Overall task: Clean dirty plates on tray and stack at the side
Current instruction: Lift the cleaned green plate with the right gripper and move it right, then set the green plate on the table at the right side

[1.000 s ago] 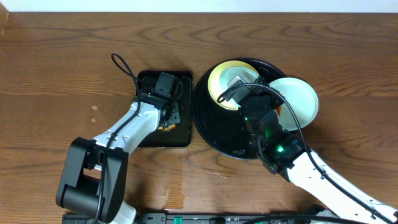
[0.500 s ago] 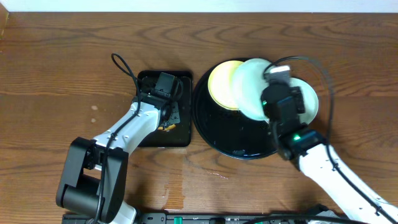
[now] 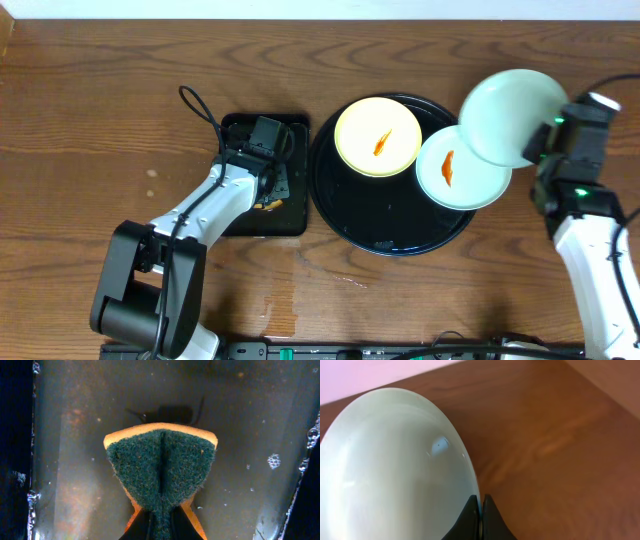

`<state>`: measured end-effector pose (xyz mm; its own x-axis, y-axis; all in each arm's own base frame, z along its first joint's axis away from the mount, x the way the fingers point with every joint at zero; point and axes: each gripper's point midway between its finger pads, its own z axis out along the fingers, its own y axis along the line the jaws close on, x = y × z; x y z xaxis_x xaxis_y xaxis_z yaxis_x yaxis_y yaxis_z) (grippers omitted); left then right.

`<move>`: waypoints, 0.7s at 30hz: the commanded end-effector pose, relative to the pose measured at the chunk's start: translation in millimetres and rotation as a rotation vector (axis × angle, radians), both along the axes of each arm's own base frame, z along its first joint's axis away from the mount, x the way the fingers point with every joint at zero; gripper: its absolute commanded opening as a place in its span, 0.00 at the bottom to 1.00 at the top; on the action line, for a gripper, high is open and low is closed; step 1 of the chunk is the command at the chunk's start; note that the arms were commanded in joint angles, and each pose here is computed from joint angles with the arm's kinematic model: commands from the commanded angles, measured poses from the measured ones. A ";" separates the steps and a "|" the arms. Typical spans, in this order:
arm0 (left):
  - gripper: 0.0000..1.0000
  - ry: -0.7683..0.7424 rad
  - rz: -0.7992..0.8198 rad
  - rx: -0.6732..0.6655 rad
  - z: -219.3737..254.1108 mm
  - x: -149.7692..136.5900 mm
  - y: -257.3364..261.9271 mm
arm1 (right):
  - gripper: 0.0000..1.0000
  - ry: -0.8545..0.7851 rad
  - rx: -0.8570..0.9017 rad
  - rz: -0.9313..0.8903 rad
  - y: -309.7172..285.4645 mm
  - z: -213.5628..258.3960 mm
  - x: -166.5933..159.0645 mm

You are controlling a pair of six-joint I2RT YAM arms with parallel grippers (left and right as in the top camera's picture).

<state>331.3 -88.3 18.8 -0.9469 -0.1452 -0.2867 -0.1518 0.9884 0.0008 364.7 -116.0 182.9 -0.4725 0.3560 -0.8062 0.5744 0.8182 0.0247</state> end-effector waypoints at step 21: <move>0.08 0.008 0.007 0.011 -2.7 -2.3 4.4 | 0.01 0.102 0.327 -0.447 -121.1 -108.3 -46.2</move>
<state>331.1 -88.3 18.6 -0.9471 -0.1452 -0.2862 -0.1517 0.9884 0.0007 302.2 -239.4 75.4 -0.3119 0.7426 -0.5927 0.8923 0.4431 0.0857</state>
